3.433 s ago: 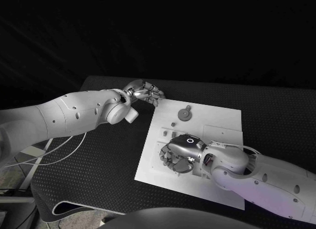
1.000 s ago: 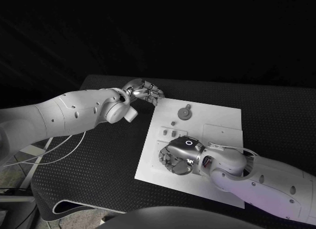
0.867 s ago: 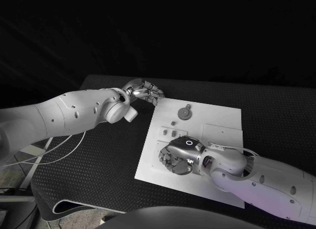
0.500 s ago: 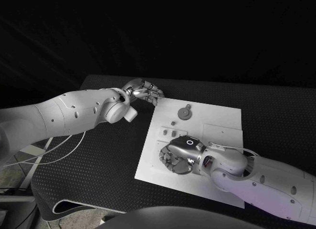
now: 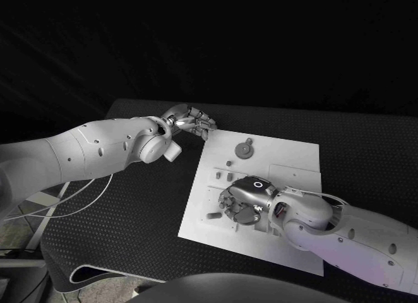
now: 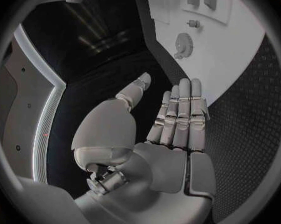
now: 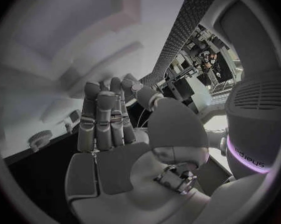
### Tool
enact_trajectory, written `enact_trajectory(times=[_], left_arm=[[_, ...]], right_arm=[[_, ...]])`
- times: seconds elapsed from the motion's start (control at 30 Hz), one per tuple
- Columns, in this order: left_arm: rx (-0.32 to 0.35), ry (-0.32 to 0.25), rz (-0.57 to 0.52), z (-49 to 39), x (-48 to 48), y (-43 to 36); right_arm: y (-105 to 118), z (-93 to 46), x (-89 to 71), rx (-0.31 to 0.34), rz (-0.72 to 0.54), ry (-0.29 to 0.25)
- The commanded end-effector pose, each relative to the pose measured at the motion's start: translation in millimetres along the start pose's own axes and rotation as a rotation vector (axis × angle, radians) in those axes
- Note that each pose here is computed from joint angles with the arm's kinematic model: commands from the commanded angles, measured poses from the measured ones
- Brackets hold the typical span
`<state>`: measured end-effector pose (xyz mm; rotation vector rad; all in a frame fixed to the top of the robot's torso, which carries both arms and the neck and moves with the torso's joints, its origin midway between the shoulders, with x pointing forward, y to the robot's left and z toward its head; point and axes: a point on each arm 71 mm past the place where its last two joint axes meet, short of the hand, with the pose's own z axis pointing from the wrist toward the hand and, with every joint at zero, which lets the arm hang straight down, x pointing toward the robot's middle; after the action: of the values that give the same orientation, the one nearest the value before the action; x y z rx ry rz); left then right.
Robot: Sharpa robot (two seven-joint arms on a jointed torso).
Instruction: Assemble the parts on the task board
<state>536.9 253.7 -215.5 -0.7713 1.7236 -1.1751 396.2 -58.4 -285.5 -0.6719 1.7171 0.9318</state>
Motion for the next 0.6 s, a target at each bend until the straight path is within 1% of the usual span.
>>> enact_trajectory(times=[0.03, 0.27, 0.6], left_arm=[[0.009, 0.015, -0.008, 0.2, 1.6, -1.4], [0.009, 0.015, -0.008, 0.3, 1.8, -1.5], [0.01, 0.013, -0.007, 0.2, 1.5, -1.4]], right_arm=[[-10.7, -3.1, 6.9, 0.08, -0.013, 0.063], [-9.3, -2.2, 7.7, 0.075, -0.016, 0.076], [-7.2, -1.4, 6.3, 0.064, -0.014, 0.059]])
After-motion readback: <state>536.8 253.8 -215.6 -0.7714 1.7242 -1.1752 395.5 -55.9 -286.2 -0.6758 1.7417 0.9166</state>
